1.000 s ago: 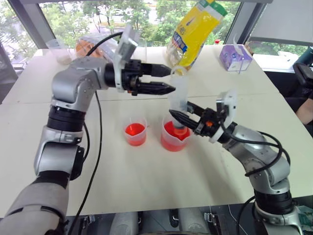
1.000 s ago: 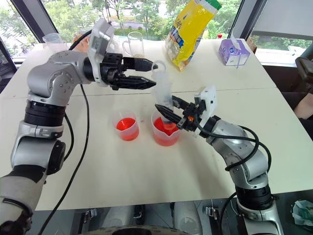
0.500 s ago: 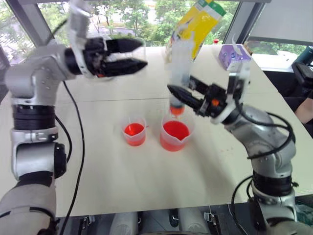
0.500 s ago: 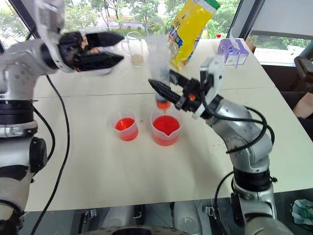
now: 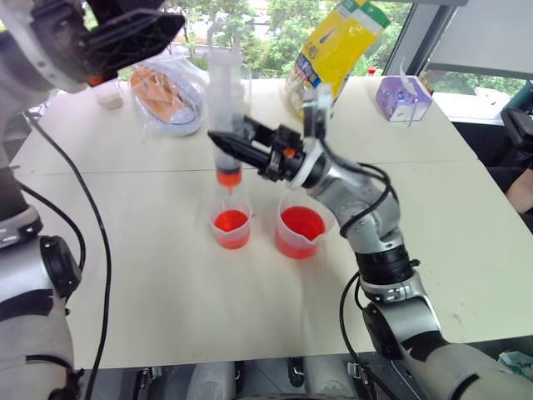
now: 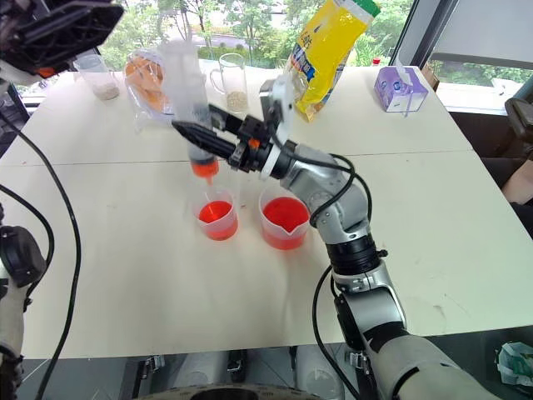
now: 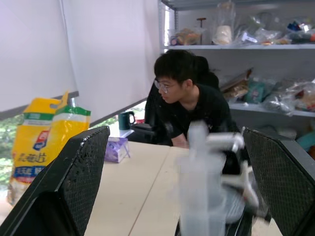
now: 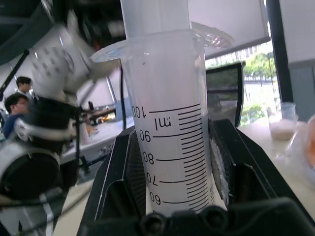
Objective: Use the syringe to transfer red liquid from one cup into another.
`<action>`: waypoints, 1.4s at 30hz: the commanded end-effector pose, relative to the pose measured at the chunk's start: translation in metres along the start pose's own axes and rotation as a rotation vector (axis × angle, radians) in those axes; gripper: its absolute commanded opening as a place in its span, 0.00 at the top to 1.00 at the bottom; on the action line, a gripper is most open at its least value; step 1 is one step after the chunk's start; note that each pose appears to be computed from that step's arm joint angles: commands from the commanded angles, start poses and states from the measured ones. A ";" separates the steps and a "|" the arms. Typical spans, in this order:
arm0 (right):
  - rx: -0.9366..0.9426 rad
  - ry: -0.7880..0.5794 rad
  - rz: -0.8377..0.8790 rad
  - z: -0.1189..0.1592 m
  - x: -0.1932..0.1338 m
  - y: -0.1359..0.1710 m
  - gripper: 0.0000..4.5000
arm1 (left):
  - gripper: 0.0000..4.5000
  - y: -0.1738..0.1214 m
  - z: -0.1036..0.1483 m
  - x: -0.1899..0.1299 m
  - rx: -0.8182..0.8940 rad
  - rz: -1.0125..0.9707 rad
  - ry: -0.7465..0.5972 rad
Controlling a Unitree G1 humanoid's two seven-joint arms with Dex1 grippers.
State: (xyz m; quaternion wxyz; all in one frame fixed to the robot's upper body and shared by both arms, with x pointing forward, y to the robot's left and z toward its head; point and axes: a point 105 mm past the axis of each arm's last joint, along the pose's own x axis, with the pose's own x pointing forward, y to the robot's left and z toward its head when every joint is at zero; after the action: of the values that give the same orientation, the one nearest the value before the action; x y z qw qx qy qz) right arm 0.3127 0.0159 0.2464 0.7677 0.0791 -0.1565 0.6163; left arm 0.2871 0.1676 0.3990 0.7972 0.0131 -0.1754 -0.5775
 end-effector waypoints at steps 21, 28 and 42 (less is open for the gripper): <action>-0.023 0.017 0.014 -0.018 -0.006 0.014 0.69 | 0.14 -0.020 -0.063 0.009 -0.045 -0.099 0.253; -0.027 0.026 0.019 -0.019 -0.005 0.014 0.69 | 0.86 -0.018 -0.067 0.010 -0.053 -0.096 0.248; -0.099 -0.057 0.006 0.016 0.002 0.016 0.69 | 0.99 -0.031 -0.098 0.009 -0.066 -0.154 0.339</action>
State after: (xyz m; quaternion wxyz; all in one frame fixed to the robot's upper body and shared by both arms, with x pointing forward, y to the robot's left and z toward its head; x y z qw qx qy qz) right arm 0.3082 0.0205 0.2133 0.7814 0.0578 -0.1182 0.6099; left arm 0.2951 0.1402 0.3188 0.7846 0.0798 -0.0495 -0.6128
